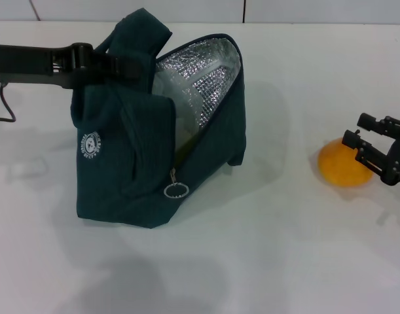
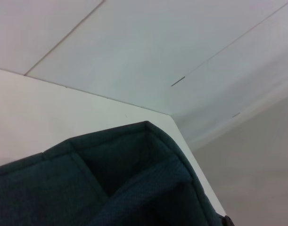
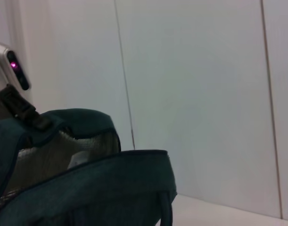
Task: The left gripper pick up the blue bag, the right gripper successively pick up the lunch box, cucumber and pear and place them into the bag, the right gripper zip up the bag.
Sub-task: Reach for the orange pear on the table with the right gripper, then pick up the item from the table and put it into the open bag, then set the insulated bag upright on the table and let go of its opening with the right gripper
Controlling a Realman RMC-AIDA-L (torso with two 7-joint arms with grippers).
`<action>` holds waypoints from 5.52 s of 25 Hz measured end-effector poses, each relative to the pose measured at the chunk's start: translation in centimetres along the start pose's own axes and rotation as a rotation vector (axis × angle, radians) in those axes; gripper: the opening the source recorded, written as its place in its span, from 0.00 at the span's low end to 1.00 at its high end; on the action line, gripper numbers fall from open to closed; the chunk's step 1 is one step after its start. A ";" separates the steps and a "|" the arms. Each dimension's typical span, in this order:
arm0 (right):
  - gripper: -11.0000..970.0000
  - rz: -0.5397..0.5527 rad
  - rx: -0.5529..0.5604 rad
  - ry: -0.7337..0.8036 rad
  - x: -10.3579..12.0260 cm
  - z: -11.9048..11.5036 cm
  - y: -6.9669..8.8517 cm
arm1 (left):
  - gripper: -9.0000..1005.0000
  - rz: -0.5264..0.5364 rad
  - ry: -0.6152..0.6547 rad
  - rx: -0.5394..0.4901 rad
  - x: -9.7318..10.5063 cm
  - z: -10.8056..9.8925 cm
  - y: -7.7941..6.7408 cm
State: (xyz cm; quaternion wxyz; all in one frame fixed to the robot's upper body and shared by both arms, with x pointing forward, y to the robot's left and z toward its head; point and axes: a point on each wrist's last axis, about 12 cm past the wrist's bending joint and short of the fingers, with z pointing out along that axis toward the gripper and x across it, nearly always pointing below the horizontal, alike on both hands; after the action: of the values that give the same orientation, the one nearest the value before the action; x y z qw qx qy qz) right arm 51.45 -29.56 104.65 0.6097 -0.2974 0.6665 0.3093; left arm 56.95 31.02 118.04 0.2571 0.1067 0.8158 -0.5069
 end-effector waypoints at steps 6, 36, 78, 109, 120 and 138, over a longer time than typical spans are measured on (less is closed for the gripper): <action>0.41 -0.002 0.006 0.009 0.1 0.1 0.0 | 0.07 0.003 0.001 0.001 -0.1 0.0 -0.1; 0.03 0.184 -0.168 -0.342 -6.9 3.5 -0.9 | 0.08 0.004 0.006 0.000 -0.1 0.1 -0.1; 0.04 0.290 -0.571 -0.112 -10.4 16.2 4.5 | 0.08 0.014 -0.002 0.003 -0.3 0.3 -0.2; 0.50 0.640 -0.254 -0.173 -5.8 8.6 0.8 | 0.08 0.009 -0.001 0.003 -0.2 0.1 -0.1; 0.75 0.951 -0.144 -0.008 -3.3 8.9 0.6 | 0.08 0.014 0.005 0.023 -0.1 0.3 -0.3; 0.72 0.888 -0.212 0.191 -4.3 13.9 2.0 | 0.08 0.019 0.005 0.025 0.0 0.4 -0.3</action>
State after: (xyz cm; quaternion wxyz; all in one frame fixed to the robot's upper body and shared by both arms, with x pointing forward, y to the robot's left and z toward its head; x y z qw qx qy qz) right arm 58.98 -17.38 108.14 0.3204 -0.0710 0.7472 0.5779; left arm 56.95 30.53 118.18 0.2587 0.1191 0.8091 -0.5141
